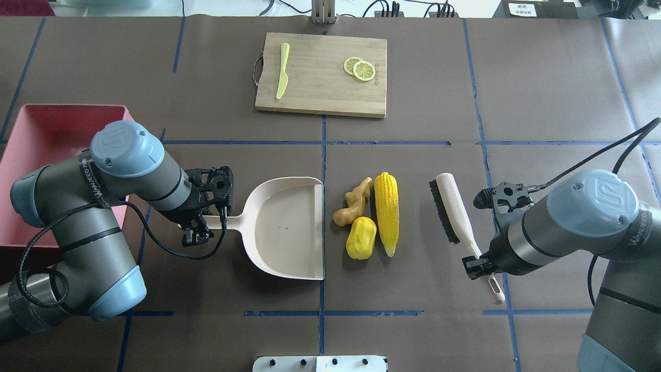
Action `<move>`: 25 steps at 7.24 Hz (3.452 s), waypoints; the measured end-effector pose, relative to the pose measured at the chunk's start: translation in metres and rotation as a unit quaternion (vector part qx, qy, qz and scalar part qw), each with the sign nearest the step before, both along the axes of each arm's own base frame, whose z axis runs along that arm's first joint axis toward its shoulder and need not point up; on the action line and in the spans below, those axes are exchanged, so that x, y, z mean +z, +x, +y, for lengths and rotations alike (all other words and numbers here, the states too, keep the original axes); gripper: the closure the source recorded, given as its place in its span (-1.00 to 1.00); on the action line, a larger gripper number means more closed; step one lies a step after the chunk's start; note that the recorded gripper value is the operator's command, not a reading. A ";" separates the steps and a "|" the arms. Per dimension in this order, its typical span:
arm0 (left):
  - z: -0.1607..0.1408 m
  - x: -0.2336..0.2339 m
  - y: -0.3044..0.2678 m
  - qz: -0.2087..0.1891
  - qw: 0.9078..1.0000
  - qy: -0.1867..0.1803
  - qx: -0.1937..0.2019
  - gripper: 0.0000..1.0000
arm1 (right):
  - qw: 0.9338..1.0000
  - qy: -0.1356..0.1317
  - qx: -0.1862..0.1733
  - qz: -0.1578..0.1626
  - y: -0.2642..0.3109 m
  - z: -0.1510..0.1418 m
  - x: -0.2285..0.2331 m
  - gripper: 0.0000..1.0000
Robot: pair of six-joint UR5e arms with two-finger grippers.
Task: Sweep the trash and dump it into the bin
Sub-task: 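Sweep the corn, potato and ginger into the dustpan with the right gripper's brush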
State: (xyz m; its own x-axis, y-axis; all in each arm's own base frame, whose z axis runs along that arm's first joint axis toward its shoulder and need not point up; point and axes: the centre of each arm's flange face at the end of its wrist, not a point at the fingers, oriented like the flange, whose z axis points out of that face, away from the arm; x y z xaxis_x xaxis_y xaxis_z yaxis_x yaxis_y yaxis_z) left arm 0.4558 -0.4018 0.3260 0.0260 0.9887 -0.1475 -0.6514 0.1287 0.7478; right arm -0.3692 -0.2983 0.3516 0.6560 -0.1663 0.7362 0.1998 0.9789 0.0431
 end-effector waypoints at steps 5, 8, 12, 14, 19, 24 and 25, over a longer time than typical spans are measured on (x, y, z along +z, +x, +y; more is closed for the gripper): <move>0.000 -0.007 -0.003 -0.003 1.000 -0.005 -0.004 0.90 | 1.000 -0.003 -0.003 0.004 -0.022 -0.008 -0.012 0.91; -0.001 -0.013 0.000 -0.003 1.000 -0.010 -0.017 0.90 | 1.000 -0.025 0.013 0.008 -0.043 -0.015 -0.035 0.93; -0.002 -0.013 0.002 -0.005 1.000 -0.010 -0.021 0.89 | 0.998 -0.054 0.018 0.013 -0.074 -0.001 -0.043 0.95; -0.003 -0.014 0.003 -0.005 1.000 -0.011 -0.022 0.89 | 0.998 -0.057 0.014 0.014 -0.086 0.009 -0.046 0.95; -0.005 -0.028 0.013 -0.010 0.999 0.010 -0.041 0.90 | 0.999 -0.050 0.009 0.000 -0.117 0.005 -0.073 0.95; 0.006 -0.031 0.027 -0.016 0.998 0.005 -0.058 0.90 | 0.998 -0.063 0.018 -0.020 -0.163 0.002 -0.121 0.95; 0.006 -0.031 0.027 -0.016 0.998 0.003 -0.059 0.90 | 0.998 -0.064 0.018 -0.024 -0.170 0.001 -0.130 0.95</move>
